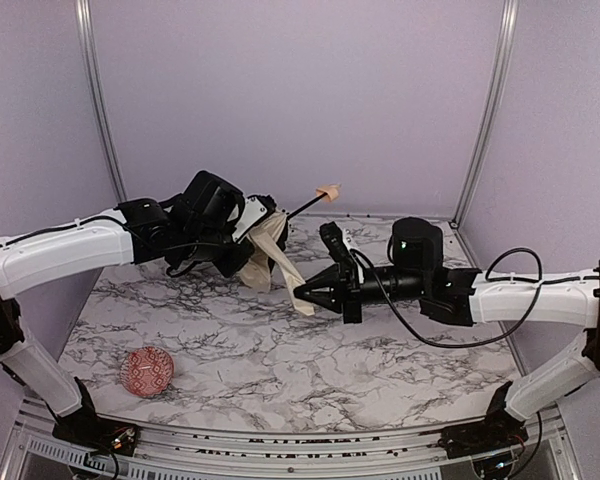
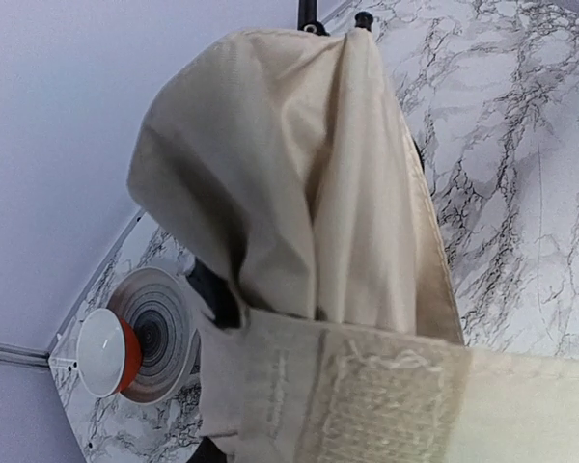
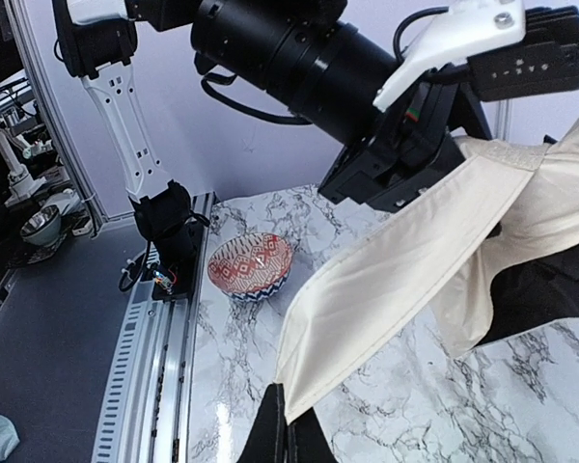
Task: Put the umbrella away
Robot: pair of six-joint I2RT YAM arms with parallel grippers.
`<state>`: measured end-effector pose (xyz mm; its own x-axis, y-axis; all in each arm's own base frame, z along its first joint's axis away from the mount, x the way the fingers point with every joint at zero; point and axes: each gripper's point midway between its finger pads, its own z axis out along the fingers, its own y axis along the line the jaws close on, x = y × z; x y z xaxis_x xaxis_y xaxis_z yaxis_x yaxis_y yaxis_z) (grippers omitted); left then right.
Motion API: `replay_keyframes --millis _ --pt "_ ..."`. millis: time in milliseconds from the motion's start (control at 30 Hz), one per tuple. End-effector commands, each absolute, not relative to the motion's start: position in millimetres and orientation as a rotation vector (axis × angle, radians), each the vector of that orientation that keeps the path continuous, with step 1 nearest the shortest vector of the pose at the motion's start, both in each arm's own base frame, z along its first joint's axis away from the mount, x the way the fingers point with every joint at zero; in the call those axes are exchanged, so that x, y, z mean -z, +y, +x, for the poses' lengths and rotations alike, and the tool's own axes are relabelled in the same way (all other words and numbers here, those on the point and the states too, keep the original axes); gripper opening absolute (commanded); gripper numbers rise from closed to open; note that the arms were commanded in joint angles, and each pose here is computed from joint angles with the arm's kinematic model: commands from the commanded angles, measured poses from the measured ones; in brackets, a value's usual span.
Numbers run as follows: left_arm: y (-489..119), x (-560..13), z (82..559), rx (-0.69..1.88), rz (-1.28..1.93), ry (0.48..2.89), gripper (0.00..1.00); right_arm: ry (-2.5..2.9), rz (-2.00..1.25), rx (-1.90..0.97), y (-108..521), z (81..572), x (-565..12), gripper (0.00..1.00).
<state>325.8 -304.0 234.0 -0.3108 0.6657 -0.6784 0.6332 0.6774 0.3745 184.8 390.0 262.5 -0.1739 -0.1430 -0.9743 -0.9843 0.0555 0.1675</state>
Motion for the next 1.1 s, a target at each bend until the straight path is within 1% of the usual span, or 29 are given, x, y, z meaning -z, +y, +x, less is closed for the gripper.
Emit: replay_keyframes --millis 0,133,200,267,333,467,567,700,767,867,967,1067 --pt "-286.4 -258.2 373.0 -0.039 0.795 1.994 0.0 1.478 -1.302 -1.263 391.5 148.1 -246.7 0.0" --pt "-270.2 -296.6 409.9 -0.007 0.651 1.947 0.0 1.489 -1.427 -1.276 402.2 111.7 -227.4 0.0" --pt "-260.4 -324.8 427.3 0.05 0.579 1.913 0.0 1.54 -1.458 -1.261 401.1 106.9 -211.6 0.0" --pt "-264.7 -358.7 430.7 0.161 0.543 1.857 0.0 1.582 -1.456 -1.205 395.4 111.2 -193.3 0.0" --pt "-280.9 -386.3 420.5 0.316 0.555 1.798 0.0 1.594 -1.433 -1.139 392.7 119.1 -179.6 0.0" --pt "-307.0 -428.4 384.2 0.629 0.582 1.676 0.0 1.635 -1.392 -1.004 392.1 149.3 -156.7 0.0" --pt "-319.0 -456.3 342.6 0.744 0.664 1.565 0.0 1.649 -1.313 -0.973 388.7 183.6 -154.0 0.0" --pt "-332.0 -472.4 282.7 0.925 0.816 1.455 0.0 1.612 -1.206 -0.917 378.3 232.1 -170.5 0.0" --pt "-331.5 -473.5 259.9 0.963 0.882 1.415 0.0 1.602 -1.142 -0.854 364.9 264.8 -180.9 0.0" --pt "-334.5 -466.0 217.1 1.034 1.034 1.332 0.0 1.54 -1.084 -0.847 354.8 292.2 -205.9 0.0" --pt "-340.3 -452.7 165.8 1.112 1.212 1.203 0.0 1.466 -1.066 -0.815 349.0 312.5 -232.1 0.0" --pt "-349.9 -442.7 125.8 1.187 1.306 1.08 0.0 1.391 -1.09 -0.815 355.9 321.0 -255.0 0.0"
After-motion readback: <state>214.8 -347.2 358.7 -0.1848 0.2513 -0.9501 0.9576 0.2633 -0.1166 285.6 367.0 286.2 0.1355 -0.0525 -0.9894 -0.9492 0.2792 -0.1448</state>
